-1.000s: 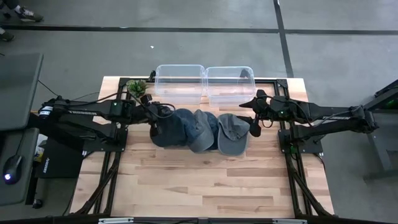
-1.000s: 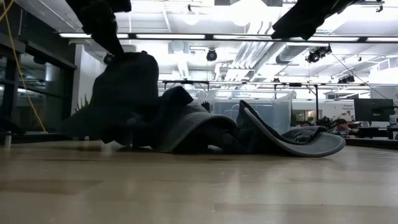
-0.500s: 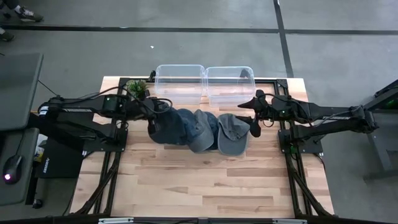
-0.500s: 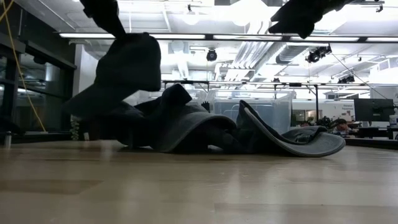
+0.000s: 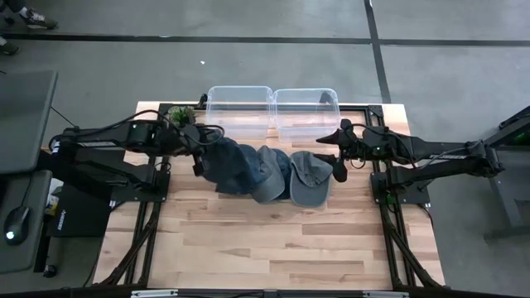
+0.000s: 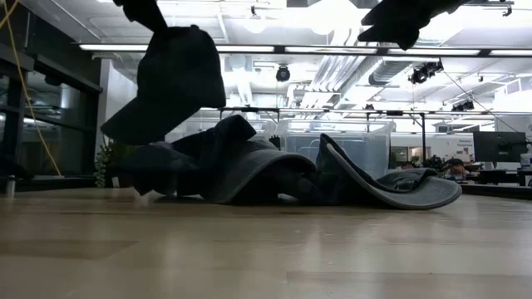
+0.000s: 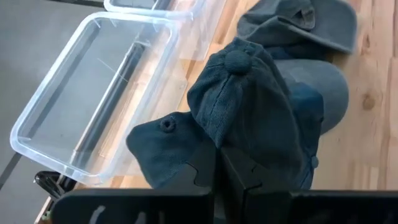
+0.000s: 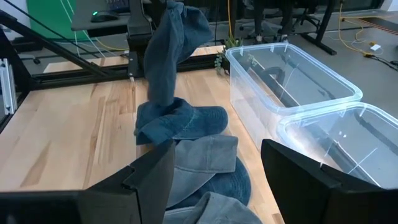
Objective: Pick & Place hat
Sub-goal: Put the left top blue cap into the left transparent bin
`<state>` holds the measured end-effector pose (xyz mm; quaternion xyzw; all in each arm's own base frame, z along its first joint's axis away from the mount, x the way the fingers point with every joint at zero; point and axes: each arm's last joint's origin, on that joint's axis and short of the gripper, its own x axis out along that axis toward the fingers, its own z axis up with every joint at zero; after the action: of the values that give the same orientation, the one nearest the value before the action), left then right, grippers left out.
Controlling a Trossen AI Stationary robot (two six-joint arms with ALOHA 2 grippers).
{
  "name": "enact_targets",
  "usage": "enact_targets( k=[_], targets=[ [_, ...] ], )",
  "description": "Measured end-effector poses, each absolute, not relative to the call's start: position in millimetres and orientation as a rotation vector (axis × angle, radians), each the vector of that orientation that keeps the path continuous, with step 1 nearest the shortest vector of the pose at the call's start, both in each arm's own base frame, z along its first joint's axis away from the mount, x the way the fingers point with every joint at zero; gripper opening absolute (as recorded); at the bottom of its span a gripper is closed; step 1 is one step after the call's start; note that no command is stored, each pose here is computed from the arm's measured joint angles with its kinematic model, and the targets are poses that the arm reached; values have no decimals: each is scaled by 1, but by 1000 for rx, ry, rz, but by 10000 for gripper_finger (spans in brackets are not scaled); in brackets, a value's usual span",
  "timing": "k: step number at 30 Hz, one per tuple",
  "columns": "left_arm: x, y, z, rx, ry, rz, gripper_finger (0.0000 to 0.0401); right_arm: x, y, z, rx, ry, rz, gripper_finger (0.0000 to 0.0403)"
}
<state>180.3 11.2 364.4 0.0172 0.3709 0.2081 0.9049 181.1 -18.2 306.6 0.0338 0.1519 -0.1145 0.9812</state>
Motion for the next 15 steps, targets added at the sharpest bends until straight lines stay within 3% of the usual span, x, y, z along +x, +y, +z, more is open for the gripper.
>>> enact_targets(
  k=[15],
  targets=[
    [190, 13, 378, 73, 612, 459, 0, 207, -19, 301, 53, 275, -198, 234]
  ],
)
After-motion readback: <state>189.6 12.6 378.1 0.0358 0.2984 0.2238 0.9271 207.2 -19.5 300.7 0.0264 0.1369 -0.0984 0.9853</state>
